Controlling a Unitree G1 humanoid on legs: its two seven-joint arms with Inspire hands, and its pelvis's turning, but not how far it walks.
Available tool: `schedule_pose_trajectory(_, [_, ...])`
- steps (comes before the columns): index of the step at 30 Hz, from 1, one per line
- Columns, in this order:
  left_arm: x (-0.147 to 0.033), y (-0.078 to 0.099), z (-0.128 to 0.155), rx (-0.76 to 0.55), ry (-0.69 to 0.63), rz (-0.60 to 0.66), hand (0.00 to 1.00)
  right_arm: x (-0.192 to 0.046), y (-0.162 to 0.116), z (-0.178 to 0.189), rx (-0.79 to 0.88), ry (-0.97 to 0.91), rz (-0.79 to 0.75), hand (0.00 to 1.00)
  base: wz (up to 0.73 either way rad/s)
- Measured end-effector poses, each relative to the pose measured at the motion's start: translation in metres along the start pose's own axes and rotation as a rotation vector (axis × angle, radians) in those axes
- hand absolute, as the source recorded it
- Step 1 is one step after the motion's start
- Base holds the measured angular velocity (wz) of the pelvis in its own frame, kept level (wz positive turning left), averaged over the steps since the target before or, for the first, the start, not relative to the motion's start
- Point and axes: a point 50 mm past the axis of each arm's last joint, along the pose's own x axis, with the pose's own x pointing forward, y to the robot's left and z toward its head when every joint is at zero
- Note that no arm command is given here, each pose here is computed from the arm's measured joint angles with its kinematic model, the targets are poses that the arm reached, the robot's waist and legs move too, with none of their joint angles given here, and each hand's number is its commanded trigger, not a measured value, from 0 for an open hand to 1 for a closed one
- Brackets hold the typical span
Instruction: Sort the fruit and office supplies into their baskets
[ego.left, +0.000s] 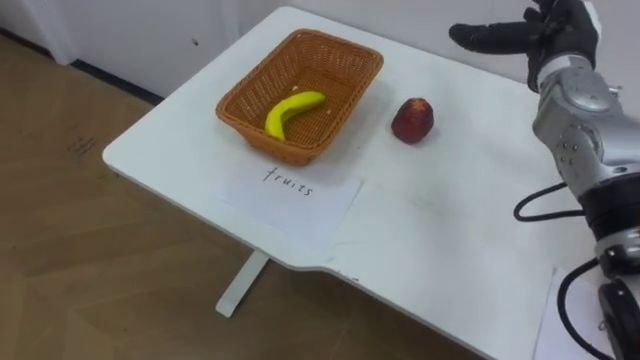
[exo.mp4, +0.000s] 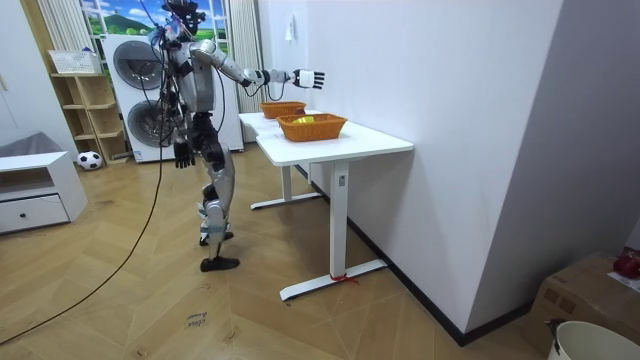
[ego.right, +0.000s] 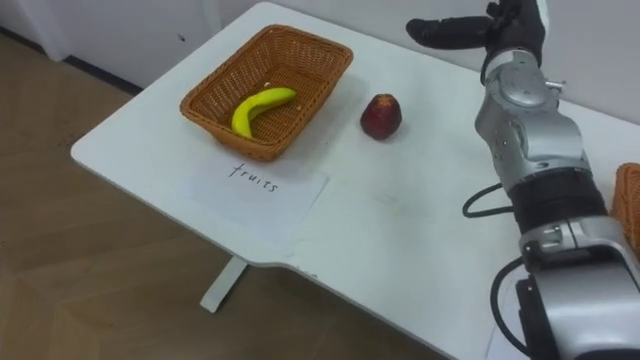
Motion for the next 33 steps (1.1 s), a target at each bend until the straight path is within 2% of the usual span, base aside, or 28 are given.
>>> schedule_pose_trajectory(6, [-0.001,-0.006,0.002,0.034,-0.014,-0.031,0.0,-0.001,0.003,-0.012,-0.091,0.027,0.026,0.0,-0.02])
schedule_pose_trajectory(17, [-0.001,-0.007,0.007,0.039,-0.038,-0.036,0.0,-0.002,0.01,-0.023,-0.198,0.041,0.061,0.0,0.01])
schedule_pose_trajectory(26, [-0.002,-0.01,0.016,0.044,-0.088,-0.048,0.0,-0.004,0.011,-0.032,-0.207,0.064,0.099,0.0,-0.02])
schedule_pose_trajectory(33, [0.0,-0.012,0.017,0.049,-0.085,-0.057,0.0,-0.006,0.023,-0.033,-0.223,0.041,0.156,0.0,-0.01])
